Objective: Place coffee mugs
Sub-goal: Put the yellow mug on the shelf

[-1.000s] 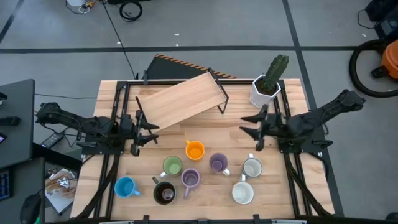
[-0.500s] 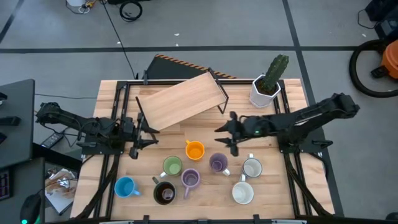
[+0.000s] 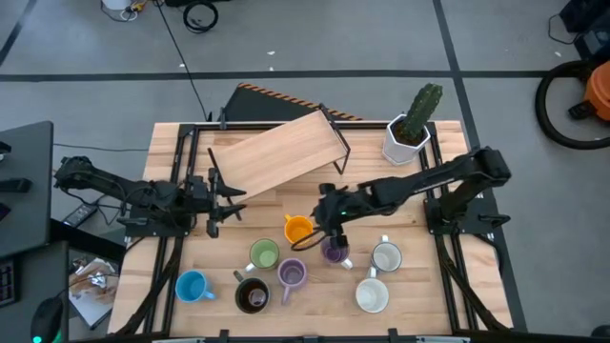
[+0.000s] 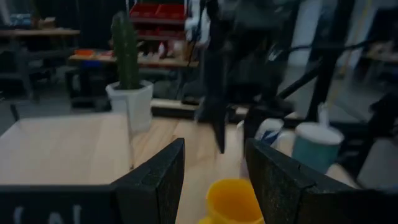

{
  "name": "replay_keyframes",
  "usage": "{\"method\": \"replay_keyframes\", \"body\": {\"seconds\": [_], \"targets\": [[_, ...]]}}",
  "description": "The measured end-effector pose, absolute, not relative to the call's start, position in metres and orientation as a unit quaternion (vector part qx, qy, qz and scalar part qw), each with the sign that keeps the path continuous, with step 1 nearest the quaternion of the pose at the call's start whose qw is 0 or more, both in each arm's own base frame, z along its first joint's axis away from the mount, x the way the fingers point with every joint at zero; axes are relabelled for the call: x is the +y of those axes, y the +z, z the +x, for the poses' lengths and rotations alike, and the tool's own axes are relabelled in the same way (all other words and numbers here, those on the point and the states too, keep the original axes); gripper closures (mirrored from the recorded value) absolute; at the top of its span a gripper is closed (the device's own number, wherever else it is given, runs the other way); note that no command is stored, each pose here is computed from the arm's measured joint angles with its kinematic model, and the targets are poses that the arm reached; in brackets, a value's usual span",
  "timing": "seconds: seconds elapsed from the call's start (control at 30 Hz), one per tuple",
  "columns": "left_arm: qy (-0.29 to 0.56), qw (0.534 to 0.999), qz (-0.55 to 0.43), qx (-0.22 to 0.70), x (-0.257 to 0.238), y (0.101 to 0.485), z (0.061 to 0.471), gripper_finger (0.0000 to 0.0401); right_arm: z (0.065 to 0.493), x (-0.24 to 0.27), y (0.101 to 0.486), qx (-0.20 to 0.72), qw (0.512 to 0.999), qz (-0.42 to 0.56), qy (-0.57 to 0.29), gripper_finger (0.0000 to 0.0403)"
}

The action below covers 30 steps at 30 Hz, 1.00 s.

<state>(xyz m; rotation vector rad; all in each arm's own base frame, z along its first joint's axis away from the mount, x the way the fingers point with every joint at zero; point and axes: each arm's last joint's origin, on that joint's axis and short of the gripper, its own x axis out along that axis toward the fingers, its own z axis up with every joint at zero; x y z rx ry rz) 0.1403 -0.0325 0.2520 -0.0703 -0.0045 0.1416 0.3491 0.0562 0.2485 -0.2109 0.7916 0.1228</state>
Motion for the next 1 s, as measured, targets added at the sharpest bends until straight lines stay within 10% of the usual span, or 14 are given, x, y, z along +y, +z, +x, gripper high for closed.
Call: {"method": "replay_keyframes", "body": {"seconds": [1.0], "targets": [[0.143, 0.989, -0.029, 0.032, -0.032, 0.238, 0.161, 0.0225, 0.406, 0.095, 0.243, 0.47, 0.847, -0.211, 0.134, 0.0217]]}}
